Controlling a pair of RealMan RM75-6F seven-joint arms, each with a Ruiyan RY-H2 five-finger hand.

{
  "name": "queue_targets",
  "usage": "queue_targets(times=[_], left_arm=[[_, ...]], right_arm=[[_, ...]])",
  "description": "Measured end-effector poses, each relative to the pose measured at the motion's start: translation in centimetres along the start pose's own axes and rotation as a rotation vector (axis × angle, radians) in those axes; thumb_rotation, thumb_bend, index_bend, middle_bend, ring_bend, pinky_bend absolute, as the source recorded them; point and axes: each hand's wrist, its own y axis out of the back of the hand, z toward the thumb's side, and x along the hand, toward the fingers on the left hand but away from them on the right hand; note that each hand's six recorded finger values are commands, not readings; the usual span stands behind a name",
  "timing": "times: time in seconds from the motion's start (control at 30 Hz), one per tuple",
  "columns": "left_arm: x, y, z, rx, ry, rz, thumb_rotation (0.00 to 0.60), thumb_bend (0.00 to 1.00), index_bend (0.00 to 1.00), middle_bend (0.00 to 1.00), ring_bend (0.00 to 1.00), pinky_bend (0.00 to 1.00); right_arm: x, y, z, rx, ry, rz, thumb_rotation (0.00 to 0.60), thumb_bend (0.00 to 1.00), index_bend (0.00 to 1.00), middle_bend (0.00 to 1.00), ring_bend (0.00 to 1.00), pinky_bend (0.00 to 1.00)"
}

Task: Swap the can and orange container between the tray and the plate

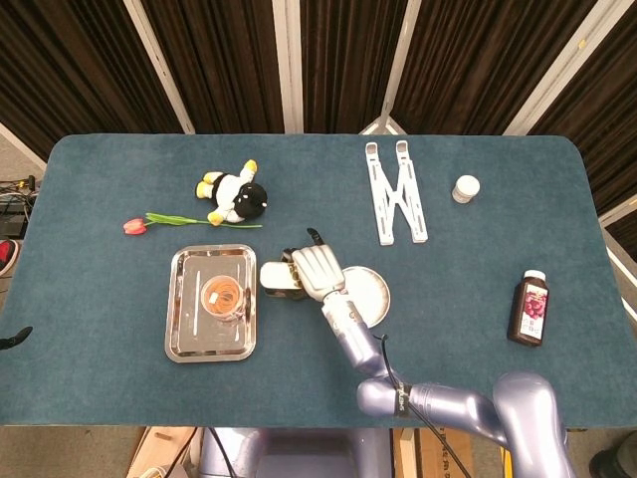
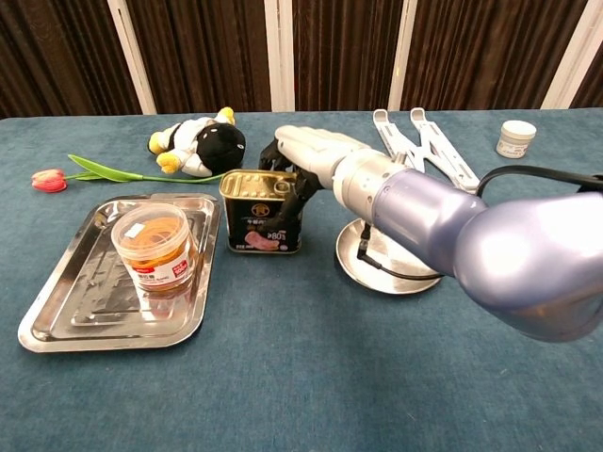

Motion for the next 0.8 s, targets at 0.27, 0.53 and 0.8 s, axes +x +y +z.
queue_targets(times=[0.27,0.53,0.8], left_arm=[[0.0,0.0,-0.1,-0.001,0.006,0.001,0.600,0.18,0.14,0.00,0.00,0.10],[0.2,0.5,-0.4,-0.009,0.016,0.016,0.600,0.18,0.14,0.00,0.00,0.10],[0.1,0.5,0.4,-0.013,-0.038,0.012,0.600,0.14,0.14,0.00,0.00,0.10]], right_arm=[[0.1,-0.4,-0.4,-0.004,-0.018,0.055,0.600,0.08,0.00,0.00,0.00,0.00],[1.5,1.6,-1.4,0.049,-0.056,0.030,0.600,0.08,0.00,0.00,0.00,0.00],[8.3,6.1,-7.0,0.140,-0.147,-0.037,0.600,0.08,0.00,0.00,0.00,0.00]])
